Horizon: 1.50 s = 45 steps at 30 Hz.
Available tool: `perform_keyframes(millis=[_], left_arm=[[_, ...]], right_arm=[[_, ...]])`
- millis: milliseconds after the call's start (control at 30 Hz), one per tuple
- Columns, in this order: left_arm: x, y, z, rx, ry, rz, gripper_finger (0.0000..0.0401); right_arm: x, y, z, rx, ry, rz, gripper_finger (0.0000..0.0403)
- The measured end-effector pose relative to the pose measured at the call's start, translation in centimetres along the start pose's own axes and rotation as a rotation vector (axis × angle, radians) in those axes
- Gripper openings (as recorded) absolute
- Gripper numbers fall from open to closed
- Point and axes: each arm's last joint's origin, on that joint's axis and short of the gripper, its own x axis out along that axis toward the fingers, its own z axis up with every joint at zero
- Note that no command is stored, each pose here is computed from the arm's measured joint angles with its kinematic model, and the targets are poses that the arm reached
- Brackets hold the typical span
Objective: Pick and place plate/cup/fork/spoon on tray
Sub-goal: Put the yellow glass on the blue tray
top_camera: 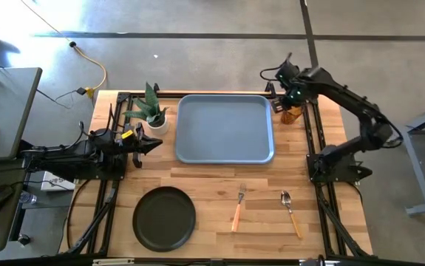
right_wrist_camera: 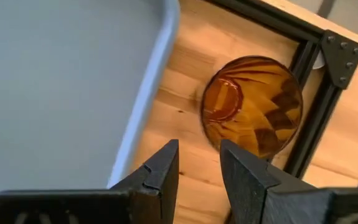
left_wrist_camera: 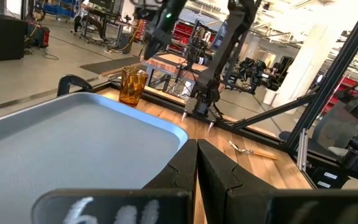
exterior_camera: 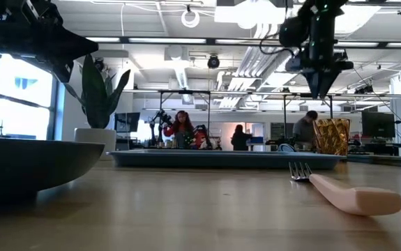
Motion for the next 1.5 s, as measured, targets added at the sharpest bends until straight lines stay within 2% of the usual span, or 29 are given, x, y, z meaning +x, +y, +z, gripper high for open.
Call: perform_keyframes(millis=[467, 967, 1100, 1300, 1500], left_arm=[[0.0, 0.0, 0.0, -0.001, -0.005, 0.016, 0.0003], [0.0, 0.2, 0.0, 0.0, -0.016, 0.051, 0.0003], [0.0, 0.2, 0.0, 0.0, -0.015, 0.051, 0.0003], [0.0, 0.2, 0.0, 0.001, -0.014, 0.051, 0.0003], [0.0, 0.2, 0.0, 0.001, -0.014, 0.051, 0.0003]], right_arm=[[5.1, 0.1, 2.5, -0.067, 0.158, -0.066, 0.0108], [8.2, 0.7, 3.4, -0.091, 0.245, -0.089, 0.0107], [8.2, 0.7, 3.5, -0.074, 0.242, -0.091, 0.0081], [8.2, 0.6, 3.5, -0.067, 0.245, -0.092, 0.001], [8.2, 0.5, 3.4, -0.059, 0.254, -0.106, 0.0005]])
